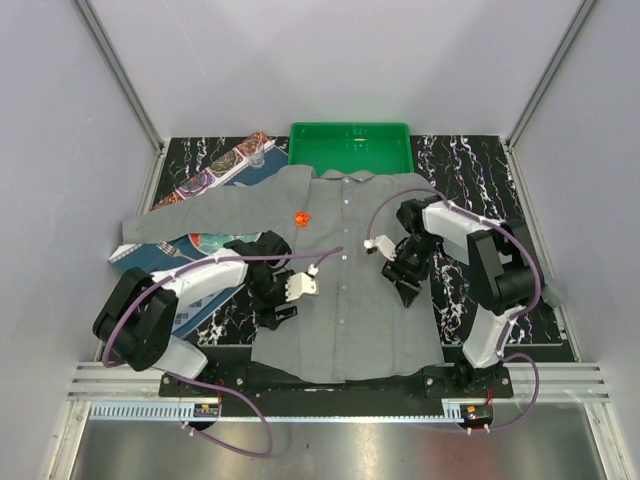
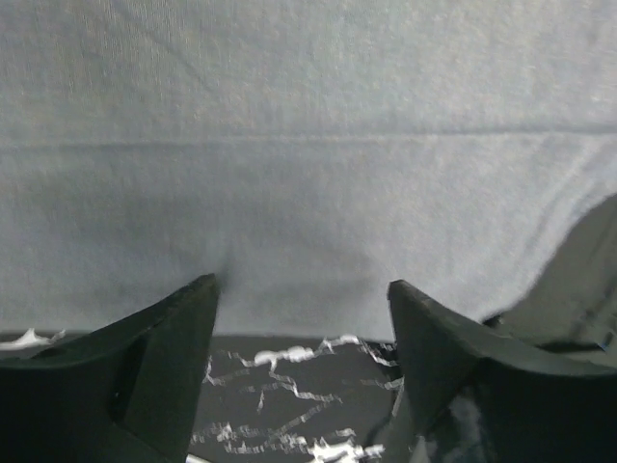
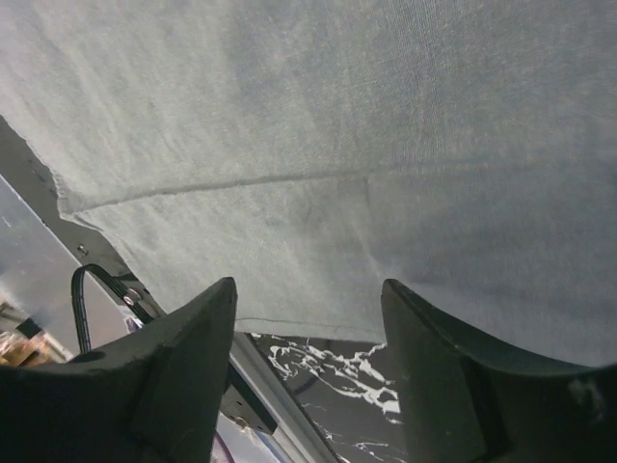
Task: Pin the brooch onto the clothing
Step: Smooth out the clothing with brooches at the center of the board, then reset both arms
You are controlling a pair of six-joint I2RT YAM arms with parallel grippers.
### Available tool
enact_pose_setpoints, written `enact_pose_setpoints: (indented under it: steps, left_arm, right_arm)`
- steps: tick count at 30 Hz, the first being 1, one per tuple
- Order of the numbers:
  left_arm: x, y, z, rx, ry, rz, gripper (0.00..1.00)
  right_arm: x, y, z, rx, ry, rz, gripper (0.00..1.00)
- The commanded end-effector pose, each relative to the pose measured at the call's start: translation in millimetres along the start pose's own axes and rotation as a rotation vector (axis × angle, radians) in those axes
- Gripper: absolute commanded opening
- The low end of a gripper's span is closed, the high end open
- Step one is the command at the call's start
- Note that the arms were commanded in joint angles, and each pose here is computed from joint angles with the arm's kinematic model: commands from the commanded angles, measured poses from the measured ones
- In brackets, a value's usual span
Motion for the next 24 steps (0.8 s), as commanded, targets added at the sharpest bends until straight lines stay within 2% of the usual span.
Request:
enact_pose_setpoints:
  steps: [1, 2, 3, 4, 5, 7, 8, 10, 11, 12, 14, 17, 18, 20, 21, 24]
  left_arm:
    - [-0.6, 35.6, -48.9, -0.096, 0.065, -0.063, 0.81]
    - [5.9, 48.1, -65.1, -0.170, 0.103, -0.149, 0.86]
    - [18.2, 70.3, -96.2, -0.273, 0.173, -0.171, 0.99]
    - [26.2, 78.9, -113.7, -0.338, 0.192, -0.219, 0.99]
    - [36.7, 78.7, -135.8, -0.426, 0.185, -0.358, 0.99]
    - [67.1, 89.4, -179.4, -0.540, 0.225, -0.476, 0.99]
    - [83.1, 75.7, -198.4, -0.564, 0.260, -0.628, 0.99]
    - [115.6, 72.5, -239.9, -0.623, 0.355, -0.723, 0.99]
    - [130.8, 58.7, -260.4, -0.662, 0.428, -0.828, 0.99]
    - [141.0, 55.5, -281.0, -0.685, 0.504, -0.852, 0.99]
    - [158.9, 31.8, -297.3, -0.664, 0.645, -0.919, 0.99]
    - [162.4, 12.9, -295.1, -0.589, 0.750, -0.950, 0.99]
    - [160.6, 3.5, -279.5, -0.551, 0.741, -0.977, 0.99]
    - [158.1, -4.3, -274.2, -0.541, 0.787, -0.979, 0.99]
    - [154.0, -14.5, -255.3, -0.506, 0.767, -0.999, 0.99]
    - [150.2, -27.2, -244.4, -0.475, 0.836, -1.030, 0.99]
  right_arm:
    - [24.8, 24.2, -54.2, -0.214, -0.080, -0.123, 0.73]
    - [30.0, 30.3, -66.3, -0.270, -0.099, -0.126, 0.79]
    - [38.1, 39.5, -92.1, -0.383, -0.133, -0.149, 0.88]
    - [38.2, 48.1, -107.4, -0.462, -0.167, -0.153, 0.95]
    - [39.6, 52.9, -123.1, -0.543, -0.182, -0.086, 1.00]
    - [33.4, 60.0, -168.2, -0.730, -0.237, -0.057, 1.00]
    - [33.2, 62.9, -182.4, -0.796, -0.229, 0.007, 1.00]
    - [11.7, 68.6, -222.3, -0.934, -0.333, 0.101, 1.00]
    - [6.6, 67.7, -232.8, -0.967, -0.351, 0.159, 1.00]
    - [1.7, 68.4, -245.2, -1.001, -0.368, 0.171, 1.00]
    - [-12.2, 64.2, -262.3, -1.074, -0.385, 0.243, 1.00]
    - [-17.5, 67.1, -254.2, -1.066, -0.337, 0.241, 1.00]
    - [-22.3, 65.5, -245.4, -1.049, -0.328, 0.260, 1.00]
    - [-25.7, 63.2, -234.5, -1.031, -0.318, 0.272, 1.00]
    - [-26.6, 59.9, -222.4, -1.012, -0.305, 0.281, 1.00]
    - [-28.7, 53.8, -206.2, -1.008, -0.331, 0.250, 1.00]
Point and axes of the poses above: each gripper's point midway between its finger pads, its own z axis out along the fingers, its own x axis along the line the jaws close on, y = z × x, the point moved 4 cm from there along -z, back along the fingers, and after that the axes turned 5 degrees about z, right-handed, at the moved point
